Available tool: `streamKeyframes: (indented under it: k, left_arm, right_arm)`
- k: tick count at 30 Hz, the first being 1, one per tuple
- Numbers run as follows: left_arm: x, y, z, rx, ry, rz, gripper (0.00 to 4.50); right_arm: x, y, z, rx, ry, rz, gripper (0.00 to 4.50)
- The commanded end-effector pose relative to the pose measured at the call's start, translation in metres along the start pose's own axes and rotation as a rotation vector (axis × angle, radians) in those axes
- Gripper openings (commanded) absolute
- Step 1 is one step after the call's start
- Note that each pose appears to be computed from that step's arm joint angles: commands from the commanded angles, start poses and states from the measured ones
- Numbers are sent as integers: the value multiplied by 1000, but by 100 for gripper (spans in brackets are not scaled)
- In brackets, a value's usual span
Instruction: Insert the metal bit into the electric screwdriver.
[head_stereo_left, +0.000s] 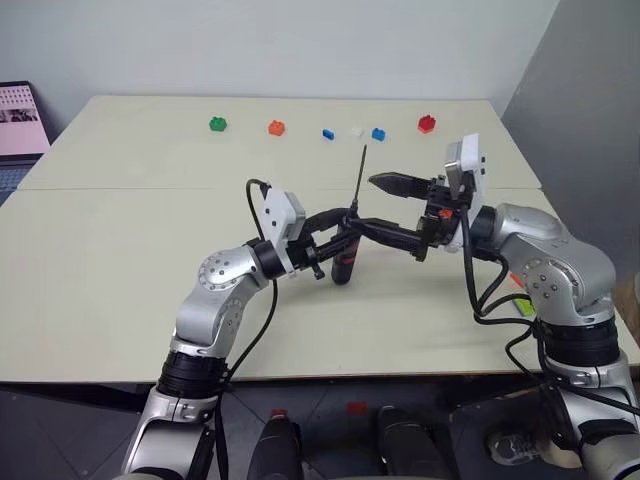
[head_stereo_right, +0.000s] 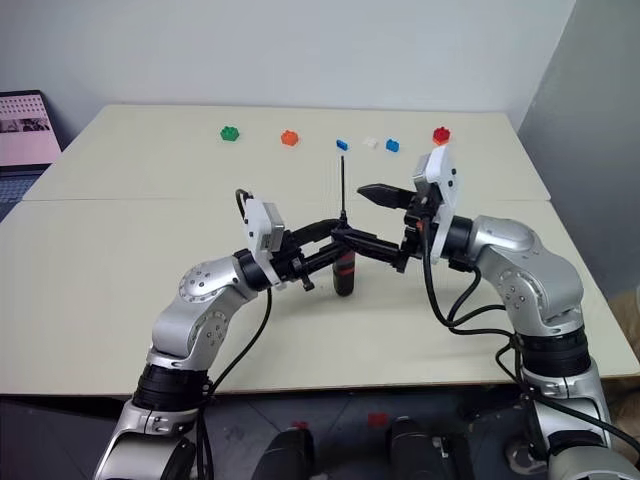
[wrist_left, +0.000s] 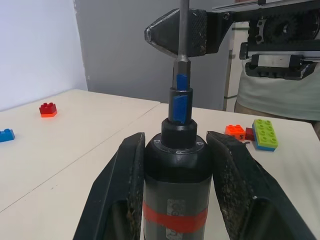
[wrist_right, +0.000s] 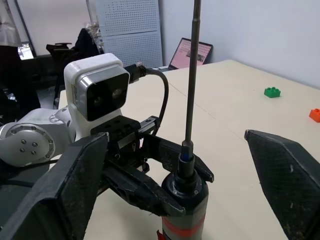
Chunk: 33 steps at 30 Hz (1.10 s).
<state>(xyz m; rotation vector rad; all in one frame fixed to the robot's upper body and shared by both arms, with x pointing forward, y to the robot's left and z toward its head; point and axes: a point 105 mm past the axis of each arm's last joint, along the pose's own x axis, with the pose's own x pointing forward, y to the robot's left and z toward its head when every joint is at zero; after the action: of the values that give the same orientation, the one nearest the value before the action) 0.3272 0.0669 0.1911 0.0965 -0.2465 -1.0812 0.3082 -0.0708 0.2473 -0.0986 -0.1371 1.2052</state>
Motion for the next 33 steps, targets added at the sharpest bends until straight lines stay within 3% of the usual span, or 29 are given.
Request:
streamKeyframes:
  k: [1, 6, 10, 15, 23, 30, 32, 33]
  left_arm:
    - [-4, 23, 18, 217, 116, 17, 157]
    - [-13, 60, 25, 521, 420, -39, 157]
    - [-10, 83, 20, 614, 578, -81, 156]
    - [7, 92, -5, 718, 743, -215, 156]
    - [39, 72, -47, 681, 802, -383, 156]
    - [47, 64, -59, 638, 799, -408, 156]
    - [50, 63, -58, 610, 787, -409, 226]
    - [51, 61, -56, 591, 777, -413, 239]
  right_arm:
    - [-26, -7, 26, -134, -9, -74, 450]
    - [-61, -14, 27, -257, 124, -161, 450]
    - [-77, -9, 24, -345, 268, -128, 450]
    - [-84, 10, 25, -386, 410, -8, 450]
    - [-78, 15, 24, -387, 476, 18, 450]
    - [-82, 12, 17, -363, 514, 5, 450]
    - [-83, 10, 16, -360, 521, -1, 450]
    - [-83, 9, 15, -359, 524, -4, 450]
